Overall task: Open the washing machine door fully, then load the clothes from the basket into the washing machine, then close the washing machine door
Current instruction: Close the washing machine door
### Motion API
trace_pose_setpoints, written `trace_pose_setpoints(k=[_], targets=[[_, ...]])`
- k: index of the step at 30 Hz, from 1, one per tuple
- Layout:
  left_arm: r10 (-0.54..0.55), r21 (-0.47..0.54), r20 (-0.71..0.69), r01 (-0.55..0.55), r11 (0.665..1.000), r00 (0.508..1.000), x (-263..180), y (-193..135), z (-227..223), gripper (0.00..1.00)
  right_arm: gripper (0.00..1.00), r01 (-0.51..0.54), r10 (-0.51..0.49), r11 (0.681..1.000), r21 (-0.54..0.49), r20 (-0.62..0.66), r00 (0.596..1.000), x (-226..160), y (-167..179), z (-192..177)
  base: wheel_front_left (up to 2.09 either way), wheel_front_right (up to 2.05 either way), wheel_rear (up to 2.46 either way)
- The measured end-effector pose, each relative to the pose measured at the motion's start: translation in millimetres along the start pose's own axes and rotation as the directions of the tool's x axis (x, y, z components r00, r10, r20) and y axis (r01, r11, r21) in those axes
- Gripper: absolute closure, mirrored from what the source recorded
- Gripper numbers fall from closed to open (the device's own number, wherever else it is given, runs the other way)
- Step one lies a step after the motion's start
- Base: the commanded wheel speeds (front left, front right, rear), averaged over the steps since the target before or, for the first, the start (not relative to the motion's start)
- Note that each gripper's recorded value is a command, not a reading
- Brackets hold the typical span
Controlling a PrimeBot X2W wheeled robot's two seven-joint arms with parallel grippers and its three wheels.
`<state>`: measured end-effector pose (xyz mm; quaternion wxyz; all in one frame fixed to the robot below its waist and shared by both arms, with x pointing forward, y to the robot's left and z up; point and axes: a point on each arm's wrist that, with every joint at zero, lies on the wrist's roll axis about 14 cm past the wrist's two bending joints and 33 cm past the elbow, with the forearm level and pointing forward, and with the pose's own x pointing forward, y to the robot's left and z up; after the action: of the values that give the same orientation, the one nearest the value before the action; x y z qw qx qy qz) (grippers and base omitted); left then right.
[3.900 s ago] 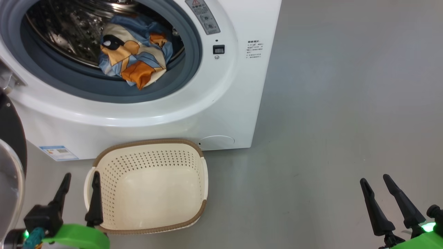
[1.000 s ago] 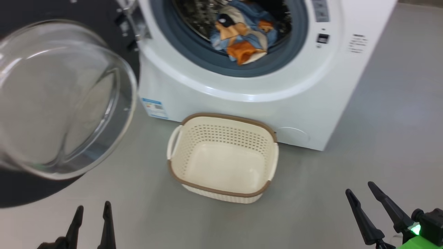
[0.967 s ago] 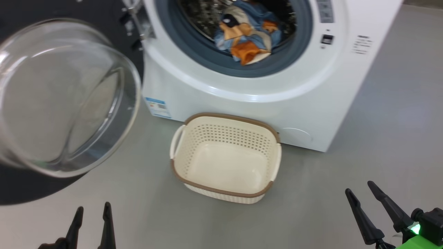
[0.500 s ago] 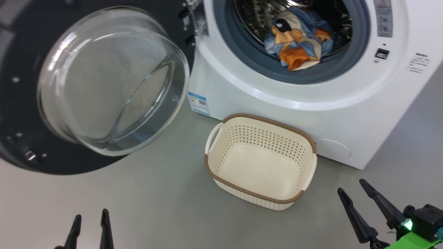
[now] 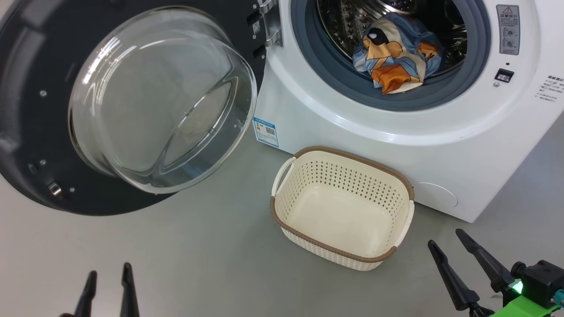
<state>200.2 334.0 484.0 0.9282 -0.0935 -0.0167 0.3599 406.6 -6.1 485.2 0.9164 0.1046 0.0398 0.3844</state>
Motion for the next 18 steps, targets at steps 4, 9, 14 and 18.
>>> trace_pose_setpoints(k=[4, 9, 14, 18], targets=[[0.024, -0.025, 0.054, -0.023, 0.999, 0.998, 4, 7, 18, 0.62, 0.0, 0.0, 0.0, 1.0, 0.003, -0.001, 1.0, 1, 0, -1, 0.0, 0.0, 0.0], [0.047, -0.033, 0.233, -0.04, 0.999, 0.971, 16, 22, 75, 1.0, 0.0, 0.007, -0.007, 1.0, 0.007, 0.002, 1.0, 1, -2, 0, 0.0, 0.0, 0.0], [0.011, 0.015, 0.422, -0.019, 1.0, 0.907, 32, 33, 140, 1.0, 0.0, 0.021, -0.022, 1.0, 0.014, 0.012, 1.0, 1, -4, 1, 0.0, 0.0, 0.0], [-0.008, 0.019, 0.536, -0.003, 1.0, 0.844, 51, 42, 187, 1.0, 0.0, 0.037, -0.037, 0.999, 0.019, 0.02, 0.999, 0, -8, 3, 0.0, 0.0, 0.0]])
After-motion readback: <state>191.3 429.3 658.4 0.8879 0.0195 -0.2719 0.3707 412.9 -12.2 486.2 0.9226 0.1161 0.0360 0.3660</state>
